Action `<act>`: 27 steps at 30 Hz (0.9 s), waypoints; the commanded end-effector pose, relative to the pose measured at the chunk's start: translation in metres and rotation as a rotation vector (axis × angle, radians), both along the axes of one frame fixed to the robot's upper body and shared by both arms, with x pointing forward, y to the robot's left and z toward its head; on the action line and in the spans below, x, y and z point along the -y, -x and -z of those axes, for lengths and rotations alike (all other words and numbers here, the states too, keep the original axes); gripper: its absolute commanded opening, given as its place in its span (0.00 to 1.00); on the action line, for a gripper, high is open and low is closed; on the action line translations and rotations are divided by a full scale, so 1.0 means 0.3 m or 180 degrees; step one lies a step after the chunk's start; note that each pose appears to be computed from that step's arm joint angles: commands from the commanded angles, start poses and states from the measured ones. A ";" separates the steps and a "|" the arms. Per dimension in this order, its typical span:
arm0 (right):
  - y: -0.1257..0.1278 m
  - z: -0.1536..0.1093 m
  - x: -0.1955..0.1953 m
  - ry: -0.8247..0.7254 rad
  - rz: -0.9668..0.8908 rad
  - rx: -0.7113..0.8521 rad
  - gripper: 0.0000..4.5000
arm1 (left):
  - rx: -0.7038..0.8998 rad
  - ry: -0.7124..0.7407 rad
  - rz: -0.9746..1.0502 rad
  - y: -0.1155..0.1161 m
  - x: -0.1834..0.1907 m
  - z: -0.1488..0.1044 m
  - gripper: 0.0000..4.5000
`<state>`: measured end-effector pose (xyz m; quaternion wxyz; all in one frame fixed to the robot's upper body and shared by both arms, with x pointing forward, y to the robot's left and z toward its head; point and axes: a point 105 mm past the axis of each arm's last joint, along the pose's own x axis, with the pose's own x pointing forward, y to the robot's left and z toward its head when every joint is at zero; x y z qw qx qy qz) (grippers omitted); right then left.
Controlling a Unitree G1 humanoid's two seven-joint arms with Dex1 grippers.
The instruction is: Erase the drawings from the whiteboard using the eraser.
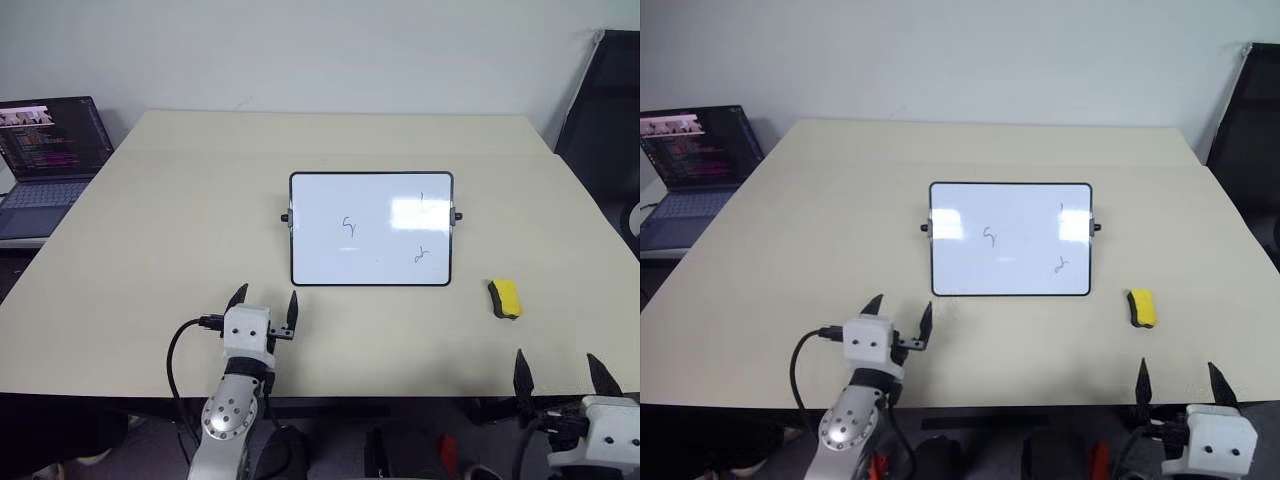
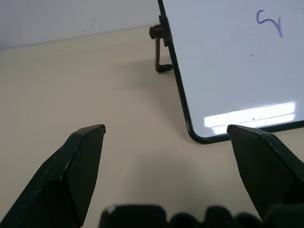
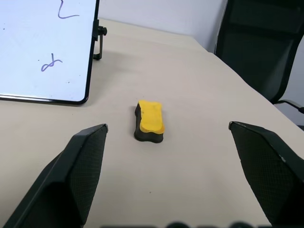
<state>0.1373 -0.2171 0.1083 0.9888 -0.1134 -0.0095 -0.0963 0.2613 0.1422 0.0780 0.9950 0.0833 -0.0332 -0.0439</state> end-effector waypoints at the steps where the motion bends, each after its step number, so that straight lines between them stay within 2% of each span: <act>1: 0.008 -0.061 -0.013 0.0095 -0.0012 0.0204 0.99 | 0.0197 0.0059 0.0053 0.008 0.013 -0.062 1.00; 5: -0.006 -0.036 -0.009 0.0075 -0.0024 0.0157 0.99 | 0.0217 0.0021 -0.0046 0.019 -0.011 -0.079 1.00; 12: 0.008 -0.034 -0.003 0.0081 0.0048 0.0137 0.99 | 0.0177 0.0051 0.0031 0.014 0.002 -0.063 1.00; 20: -0.038 0.028 -0.013 -0.0016 0.0013 0.0100 0.99 | 0.0185 0.0006 0.0010 0.000 -0.005 -0.039 1.00; 27: -0.027 0.036 -0.021 -0.0046 0.0082 0.0079 0.99 | 0.0175 -0.0052 0.0149 0.002 -0.004 -0.024 1.00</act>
